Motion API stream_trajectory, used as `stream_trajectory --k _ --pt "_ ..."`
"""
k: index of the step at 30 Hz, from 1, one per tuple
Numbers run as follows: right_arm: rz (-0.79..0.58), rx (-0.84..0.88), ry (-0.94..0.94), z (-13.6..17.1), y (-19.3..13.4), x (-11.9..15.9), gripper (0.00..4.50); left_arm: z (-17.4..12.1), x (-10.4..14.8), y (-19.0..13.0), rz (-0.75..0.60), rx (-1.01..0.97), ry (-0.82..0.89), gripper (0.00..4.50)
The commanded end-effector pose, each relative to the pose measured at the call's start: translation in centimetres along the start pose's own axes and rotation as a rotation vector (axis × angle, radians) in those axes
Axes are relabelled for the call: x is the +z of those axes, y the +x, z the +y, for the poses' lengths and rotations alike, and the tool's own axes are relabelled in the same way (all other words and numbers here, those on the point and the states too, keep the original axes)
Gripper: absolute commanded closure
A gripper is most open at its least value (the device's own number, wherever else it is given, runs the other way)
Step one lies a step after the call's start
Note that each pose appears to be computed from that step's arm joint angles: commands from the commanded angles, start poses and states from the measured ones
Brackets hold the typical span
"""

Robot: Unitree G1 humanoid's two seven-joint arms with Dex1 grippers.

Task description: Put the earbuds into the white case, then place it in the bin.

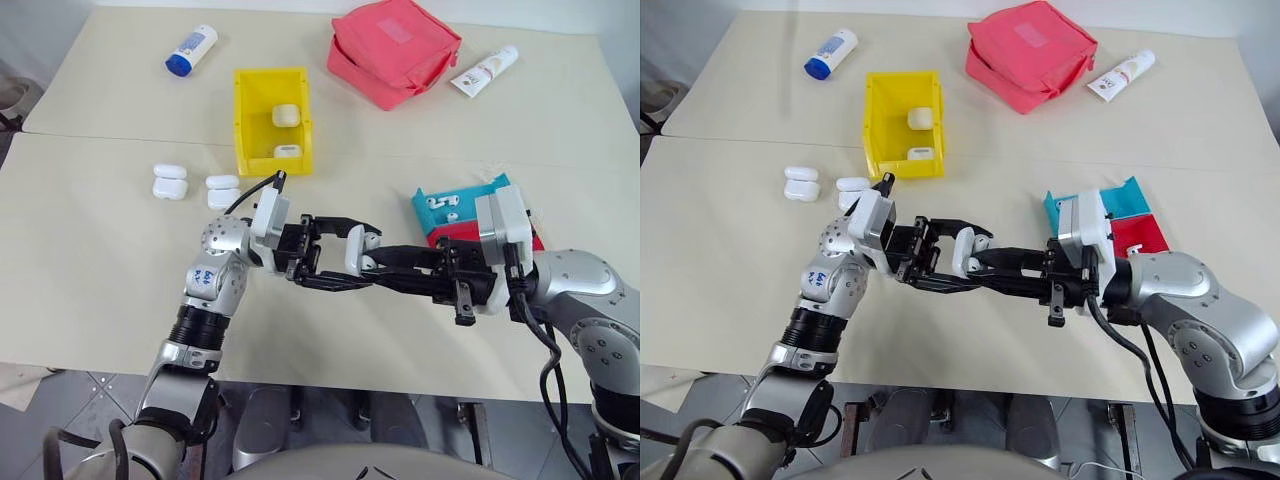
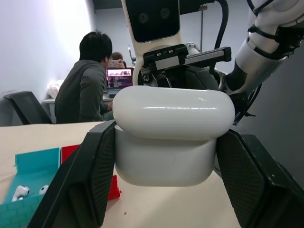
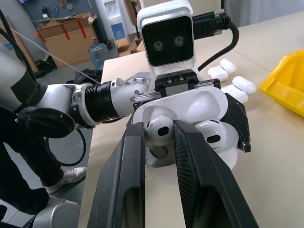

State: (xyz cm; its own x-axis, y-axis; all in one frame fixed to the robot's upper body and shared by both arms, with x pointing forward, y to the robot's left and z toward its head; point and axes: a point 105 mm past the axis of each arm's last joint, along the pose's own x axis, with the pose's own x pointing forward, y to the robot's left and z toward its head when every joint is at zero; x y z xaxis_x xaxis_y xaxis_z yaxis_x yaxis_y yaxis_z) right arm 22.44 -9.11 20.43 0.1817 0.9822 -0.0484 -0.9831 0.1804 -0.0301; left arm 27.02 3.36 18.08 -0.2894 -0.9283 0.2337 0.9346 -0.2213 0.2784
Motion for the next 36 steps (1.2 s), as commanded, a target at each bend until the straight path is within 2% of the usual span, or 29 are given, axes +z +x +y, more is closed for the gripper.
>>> stream_trajectory --k 1,8,9,16,26,31,36 --pt "0.142 -0.088 0.088 -1.7 -1.0 -3.1 3.94 -0.3 2.7 1.1 -0.062 -0.087 0.104 1.69" --pt "0.166 -0.079 0.091 -1.9 -1.1 -3.4 3.94 -0.1 2.8 0.9 -0.053 -0.086 0.114 1.69" --pt "0.168 -0.081 0.084 -2.0 -1.0 -3.3 3.29 -0.1 2.8 0.9 -0.05 -0.085 0.116 1.69" --pt "0.16 -0.089 -0.003 -2.2 -0.4 -2.0 1.25 0.3 2.5 0.7 -0.04 -0.068 0.109 1.69" --pt "0.155 -0.1 -0.068 -2.0 -1.3 -0.1 1.25 0.3 1.6 0.2 0.01 -0.053 0.087 1.69" --pt "0.196 -0.146 -0.098 -2.4 -2.6 0.6 1.25 0.5 1.5 0.0 0.04 -0.049 0.093 1.69" --pt "0.293 -0.24 -0.155 -2.9 -4.2 1.5 1.25 1.5 1.3 0.5 0.135 -0.04 0.11 1.69"
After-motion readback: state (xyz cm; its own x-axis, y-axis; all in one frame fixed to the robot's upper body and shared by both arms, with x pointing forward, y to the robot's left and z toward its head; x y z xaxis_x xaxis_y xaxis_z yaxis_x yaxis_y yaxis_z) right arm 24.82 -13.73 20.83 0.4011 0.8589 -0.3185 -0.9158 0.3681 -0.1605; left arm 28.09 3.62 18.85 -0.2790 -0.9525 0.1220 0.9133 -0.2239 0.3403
